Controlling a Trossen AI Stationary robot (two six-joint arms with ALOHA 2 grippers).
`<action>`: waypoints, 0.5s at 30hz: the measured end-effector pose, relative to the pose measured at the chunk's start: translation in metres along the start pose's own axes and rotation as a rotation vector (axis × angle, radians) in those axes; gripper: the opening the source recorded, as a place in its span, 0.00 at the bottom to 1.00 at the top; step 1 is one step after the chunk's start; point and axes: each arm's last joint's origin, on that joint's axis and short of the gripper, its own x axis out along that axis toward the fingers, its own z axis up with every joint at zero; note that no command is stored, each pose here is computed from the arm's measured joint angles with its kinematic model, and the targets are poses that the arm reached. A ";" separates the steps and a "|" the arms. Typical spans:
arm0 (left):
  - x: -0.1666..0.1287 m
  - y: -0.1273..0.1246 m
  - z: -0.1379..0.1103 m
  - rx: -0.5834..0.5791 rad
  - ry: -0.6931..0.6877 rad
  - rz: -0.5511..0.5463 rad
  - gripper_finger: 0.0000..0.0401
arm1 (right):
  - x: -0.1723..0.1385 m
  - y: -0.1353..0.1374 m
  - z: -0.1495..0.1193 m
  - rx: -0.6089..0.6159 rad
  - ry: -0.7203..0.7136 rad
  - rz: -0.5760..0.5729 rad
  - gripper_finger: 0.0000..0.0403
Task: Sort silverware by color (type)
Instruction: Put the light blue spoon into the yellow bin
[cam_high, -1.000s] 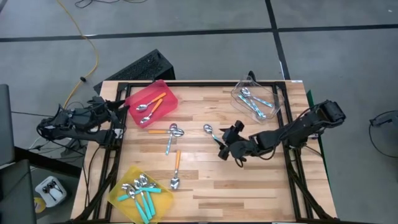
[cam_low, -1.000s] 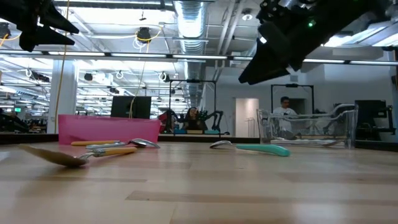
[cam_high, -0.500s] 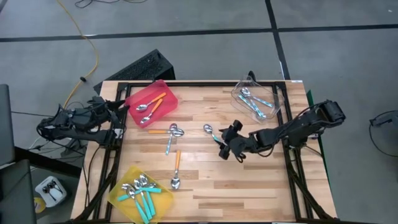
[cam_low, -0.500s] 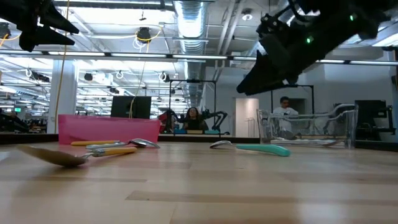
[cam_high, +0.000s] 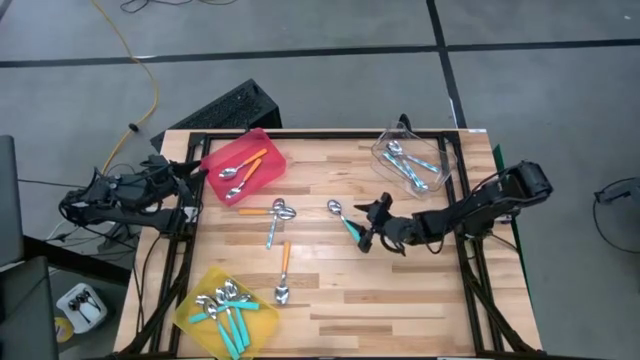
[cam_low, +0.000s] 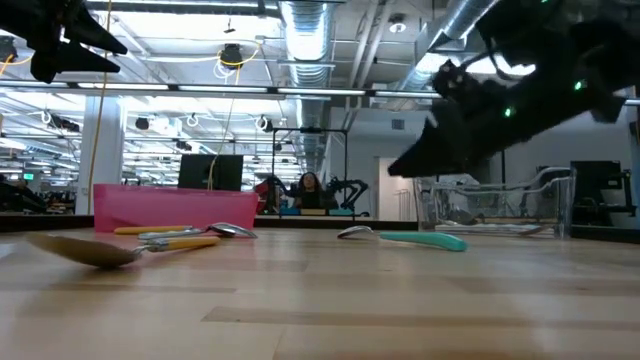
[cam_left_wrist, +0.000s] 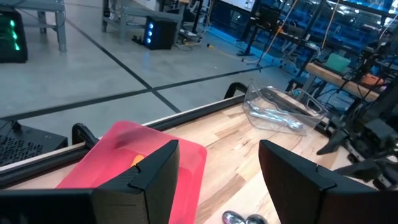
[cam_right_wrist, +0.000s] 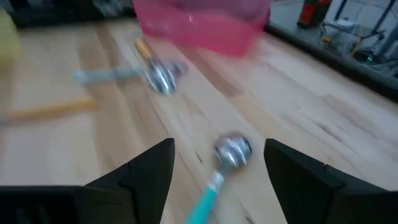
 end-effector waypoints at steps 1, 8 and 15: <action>0.000 0.000 0.000 0.000 0.000 0.000 0.51 | 0.003 0.001 -0.004 -0.014 0.002 -0.001 0.68; 0.000 0.000 0.000 0.001 0.001 0.001 0.51 | 0.024 0.013 -0.019 -0.049 -0.035 -0.029 0.68; 0.000 0.000 0.000 0.001 0.002 0.001 0.51 | 0.038 0.014 -0.042 0.027 0.000 -0.056 0.68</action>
